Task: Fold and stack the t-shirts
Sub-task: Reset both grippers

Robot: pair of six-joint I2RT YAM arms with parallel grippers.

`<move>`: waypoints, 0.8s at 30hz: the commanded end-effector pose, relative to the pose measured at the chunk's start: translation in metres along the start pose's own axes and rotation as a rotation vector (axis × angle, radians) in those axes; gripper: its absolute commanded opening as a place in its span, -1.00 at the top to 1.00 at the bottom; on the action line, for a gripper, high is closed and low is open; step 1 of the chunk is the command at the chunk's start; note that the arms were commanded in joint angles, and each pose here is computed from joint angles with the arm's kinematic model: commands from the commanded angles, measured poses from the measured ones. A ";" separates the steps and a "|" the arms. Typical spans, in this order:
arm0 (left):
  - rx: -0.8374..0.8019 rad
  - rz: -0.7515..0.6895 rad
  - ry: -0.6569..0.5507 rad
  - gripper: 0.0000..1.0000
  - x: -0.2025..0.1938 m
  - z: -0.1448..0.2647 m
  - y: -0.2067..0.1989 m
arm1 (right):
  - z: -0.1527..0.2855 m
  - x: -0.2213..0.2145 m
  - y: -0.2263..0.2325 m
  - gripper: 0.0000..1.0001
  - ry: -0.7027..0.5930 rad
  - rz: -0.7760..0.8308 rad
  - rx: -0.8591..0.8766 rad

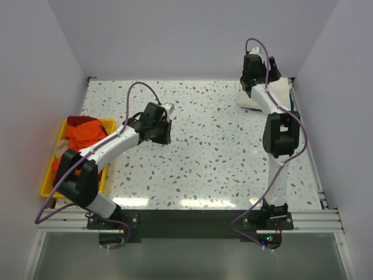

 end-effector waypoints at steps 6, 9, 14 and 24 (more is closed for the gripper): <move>-0.004 0.003 -0.109 0.44 0.021 0.020 -0.001 | 0.146 0.042 -0.021 -0.98 -0.161 -0.356 0.295; 0.002 0.013 -0.132 0.42 0.023 0.028 0.000 | 0.194 0.033 -0.013 -0.98 -0.197 -0.466 0.500; 0.011 0.035 -0.172 0.41 0.025 0.046 0.000 | 0.254 -0.012 0.005 -0.98 -0.152 -0.576 0.768; 0.026 0.073 -0.280 0.36 0.014 0.072 0.010 | 0.321 -0.109 0.026 -0.98 -0.068 -0.629 1.102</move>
Point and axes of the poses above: each gripper's point midway between its finger pads, its own z axis back along the fingers, its own y axis along the line the jaws close on, x = y × z, the point moved 4 cm from there along z, back along the fingers, and after that the axes turned 8 degrees about z, right-handed, at the moved point
